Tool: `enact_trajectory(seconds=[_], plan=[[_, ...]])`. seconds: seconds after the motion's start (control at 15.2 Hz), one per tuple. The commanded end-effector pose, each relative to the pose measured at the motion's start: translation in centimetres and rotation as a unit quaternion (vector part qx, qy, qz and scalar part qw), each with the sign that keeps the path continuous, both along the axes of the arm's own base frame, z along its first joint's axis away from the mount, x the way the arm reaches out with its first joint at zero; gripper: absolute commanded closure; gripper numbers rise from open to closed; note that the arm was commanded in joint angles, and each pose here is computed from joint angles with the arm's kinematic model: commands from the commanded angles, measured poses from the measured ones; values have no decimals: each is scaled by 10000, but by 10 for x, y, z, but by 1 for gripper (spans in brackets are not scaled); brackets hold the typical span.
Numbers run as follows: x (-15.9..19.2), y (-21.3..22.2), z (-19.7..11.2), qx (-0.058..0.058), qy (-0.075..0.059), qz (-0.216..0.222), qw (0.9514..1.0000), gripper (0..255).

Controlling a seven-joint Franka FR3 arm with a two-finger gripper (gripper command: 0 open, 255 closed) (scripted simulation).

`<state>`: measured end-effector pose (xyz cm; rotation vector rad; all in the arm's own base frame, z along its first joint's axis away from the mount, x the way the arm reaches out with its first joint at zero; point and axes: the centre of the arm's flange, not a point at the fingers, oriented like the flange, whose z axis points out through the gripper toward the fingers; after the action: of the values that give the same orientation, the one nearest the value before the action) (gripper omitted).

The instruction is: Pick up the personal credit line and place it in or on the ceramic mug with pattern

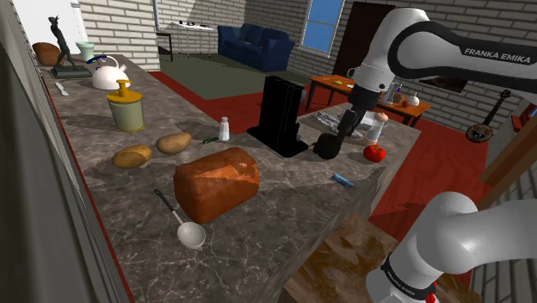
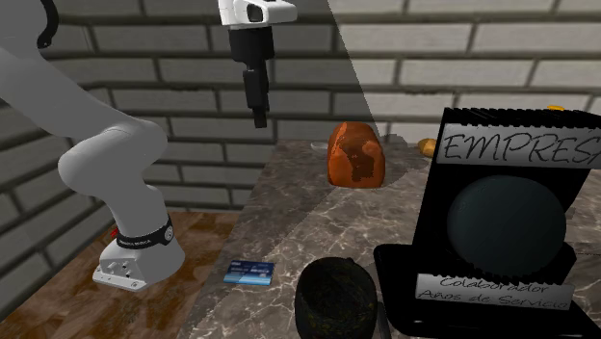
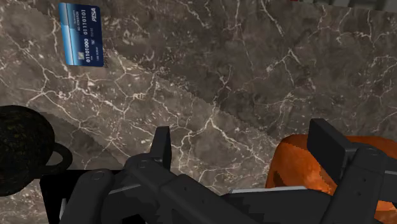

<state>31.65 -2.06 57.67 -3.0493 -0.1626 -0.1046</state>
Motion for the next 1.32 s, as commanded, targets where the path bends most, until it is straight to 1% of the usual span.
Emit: enact_trajectory(seconds=[0.0,0.13,0.26,0.4,0.59,0.73,0.92,1.06,1.25], plan=[[0,0,0,0,0,0,10000,0],[15,-14,-20,-53,327,-48,9994,0],[29,-28,-41,-105,653,-96,9978,0],[41,-42,-63,-158,979,-144,9950,0],[57,-64,-97,-237,1466,-215,9887,0],[65,-80,-120,-289,1788,-262,9831,0],[74,-103,-156,-366,2268,-333,9727,0],[78,-119,-179,-417,2585,-379,9644,0],[80,-144,-215,-493,3054,-448,9499,0]])
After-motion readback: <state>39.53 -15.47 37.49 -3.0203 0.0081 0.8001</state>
